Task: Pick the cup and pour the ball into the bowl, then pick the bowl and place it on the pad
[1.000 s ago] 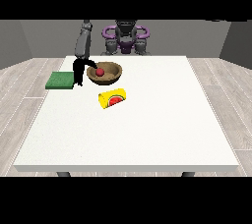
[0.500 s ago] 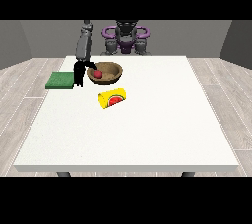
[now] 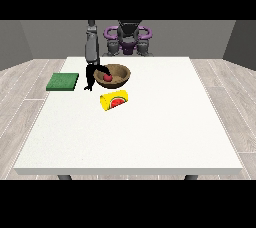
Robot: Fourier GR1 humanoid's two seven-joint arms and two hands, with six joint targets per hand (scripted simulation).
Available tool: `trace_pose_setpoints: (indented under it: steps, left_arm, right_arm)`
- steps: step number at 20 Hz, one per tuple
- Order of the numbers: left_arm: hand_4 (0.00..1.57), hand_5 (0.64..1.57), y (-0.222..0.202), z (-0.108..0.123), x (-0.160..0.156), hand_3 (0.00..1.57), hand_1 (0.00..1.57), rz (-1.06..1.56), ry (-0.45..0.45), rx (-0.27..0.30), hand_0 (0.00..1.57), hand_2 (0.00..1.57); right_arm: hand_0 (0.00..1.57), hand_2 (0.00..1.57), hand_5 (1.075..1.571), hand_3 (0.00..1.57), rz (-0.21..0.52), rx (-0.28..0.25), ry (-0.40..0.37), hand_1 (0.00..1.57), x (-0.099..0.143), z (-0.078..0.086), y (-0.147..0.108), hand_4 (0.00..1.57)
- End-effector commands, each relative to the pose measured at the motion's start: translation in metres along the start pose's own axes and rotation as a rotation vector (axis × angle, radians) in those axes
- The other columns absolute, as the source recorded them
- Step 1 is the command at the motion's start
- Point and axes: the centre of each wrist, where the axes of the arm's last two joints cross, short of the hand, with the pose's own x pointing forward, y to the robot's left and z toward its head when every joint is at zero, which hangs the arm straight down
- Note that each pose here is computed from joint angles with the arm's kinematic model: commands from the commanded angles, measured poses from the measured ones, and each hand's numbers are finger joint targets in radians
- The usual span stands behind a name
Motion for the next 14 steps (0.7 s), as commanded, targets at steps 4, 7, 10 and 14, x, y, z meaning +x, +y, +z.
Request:
trace_pose_setpoints:
  steps: [4, 7, 10, 14]
  left_arm:
    - [0.0, 1.537, 0.008, -0.002, 0.012, 0.0, 0.0, 0.01, -0.031, -0.027, 0.0, 0.0]
    - [0.0, 1.546, 0.016, 0.0, 0.013, 0.0, 0.0, 0.009, 0.003, -0.003, 0.0, 0.0]
    - [0.0, 1.547, 0.007, 0.005, -0.01, 0.0, 0.0, 0.01, 0.051, 0.001, 0.0, 0.0]
    - [0.0, 1.548, 0.041, 0.035, -0.039, 0.0, 0.0, -0.002, 0.156, 0.054, 0.0, 0.0]
  right_arm:
    - [1.57, 1.57, 1.421, 0.86, 0.049, -0.093, 0.226, 1.57, -0.03, 0.023, 0.003, 0.87]
    - [1.57, 1.57, 1.417, 1.57, 0.228, -0.098, 0.254, 1.57, -0.033, 0.036, -0.031, 1.18]
    - [1.57, 1.57, 1.457, 1.57, 0.337, -0.107, 0.255, 1.57, -0.014, 0.017, -0.019, 1.17]
    - [1.57, 1.57, 1.472, 1.57, 0.426, -0.067, 0.351, 1.57, 0.022, -0.002, -0.027, 1.23]
